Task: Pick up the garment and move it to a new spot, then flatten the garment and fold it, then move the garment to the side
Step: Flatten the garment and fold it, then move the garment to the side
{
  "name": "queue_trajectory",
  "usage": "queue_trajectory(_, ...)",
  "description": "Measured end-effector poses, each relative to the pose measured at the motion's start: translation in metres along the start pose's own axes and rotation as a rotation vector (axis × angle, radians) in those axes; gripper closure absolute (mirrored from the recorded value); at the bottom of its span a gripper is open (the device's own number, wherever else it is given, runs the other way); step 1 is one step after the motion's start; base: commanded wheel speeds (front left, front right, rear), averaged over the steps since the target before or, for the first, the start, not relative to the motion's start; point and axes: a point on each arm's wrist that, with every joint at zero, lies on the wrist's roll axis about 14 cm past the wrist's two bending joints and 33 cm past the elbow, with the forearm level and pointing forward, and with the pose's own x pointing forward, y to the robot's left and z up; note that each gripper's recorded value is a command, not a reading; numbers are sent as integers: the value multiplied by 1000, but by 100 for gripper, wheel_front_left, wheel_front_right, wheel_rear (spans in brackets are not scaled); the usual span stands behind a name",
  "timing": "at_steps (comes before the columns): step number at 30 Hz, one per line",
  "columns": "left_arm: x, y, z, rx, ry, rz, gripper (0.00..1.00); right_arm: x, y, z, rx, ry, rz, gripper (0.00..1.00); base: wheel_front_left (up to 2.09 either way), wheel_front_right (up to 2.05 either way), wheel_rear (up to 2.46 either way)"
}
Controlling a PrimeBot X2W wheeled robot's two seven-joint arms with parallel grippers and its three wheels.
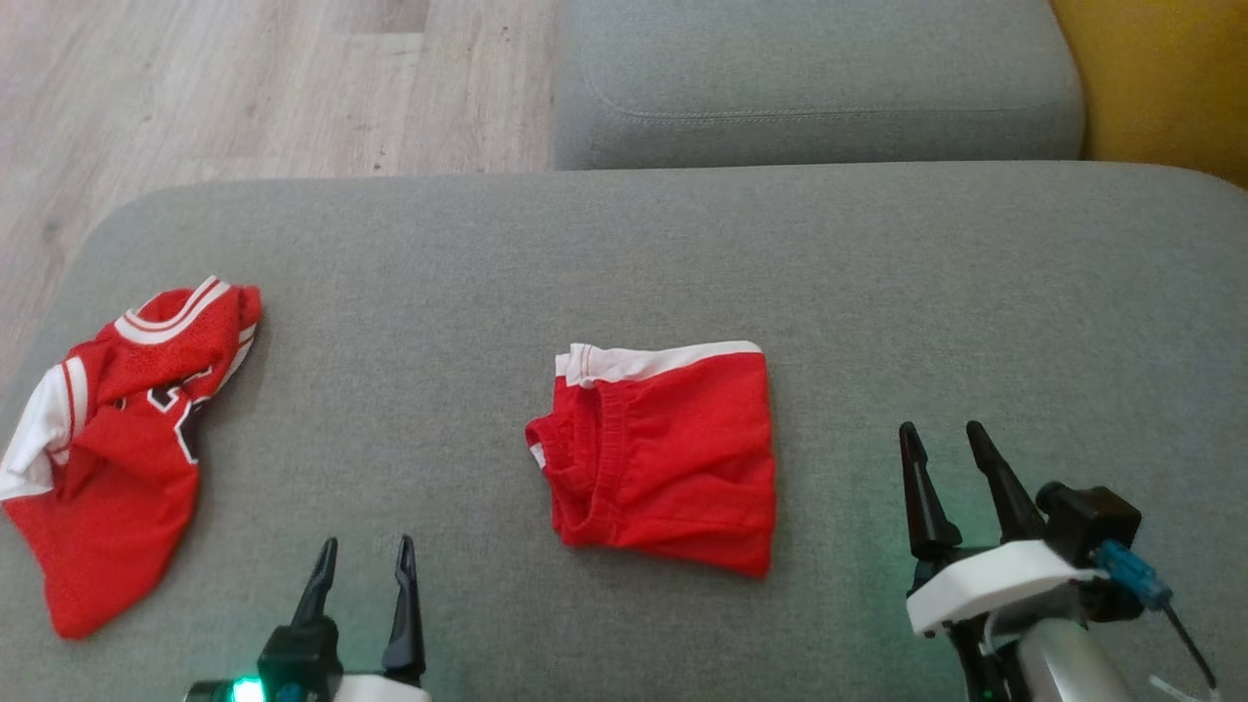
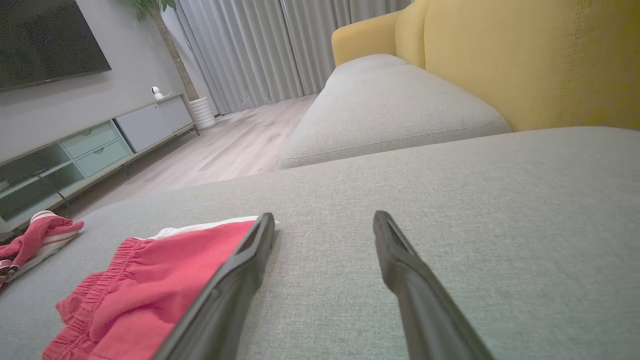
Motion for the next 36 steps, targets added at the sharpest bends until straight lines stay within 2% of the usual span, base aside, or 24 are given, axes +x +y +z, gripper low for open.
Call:
queue_trajectory(7,3,-1,4,38,-11,5,0,-11,-25,-10,-49,36,-72,0,0,0,0)
queue_trajectory(13,3,-2,2,39,-4,3,0,-18,-24,-27,-37,85,-71,0,0,0,0)
queue_trajectory(18,1,-7,-4,33,12,-10,0,-6,10,-43,-5,142,32,0,0,0,0)
queue_trajectory(25,-8,-11,-13,24,40,-33,0,44,55,-45,-20,198,177,0,0,0,0)
queue_trajectory(28,-8,-4,-13,22,43,-12,0,52,61,-66,-35,280,195,0,0,0,0)
queue_trajectory(32,-14,9,-19,15,62,29,0,42,66,-105,-52,415,219,0,0,0,0)
queue_trajectory(33,-15,11,-21,13,69,37,0,44,67,-107,-48,418,222,55,0,0,0)
queue_trajectory(34,-15,13,-22,12,74,44,0,48,68,-107,-48,415,223,100,0,0,0)
queue_trajectory(36,-15,14,-25,11,82,48,0,56,67,-101,-43,398,216,100,0,0,0)
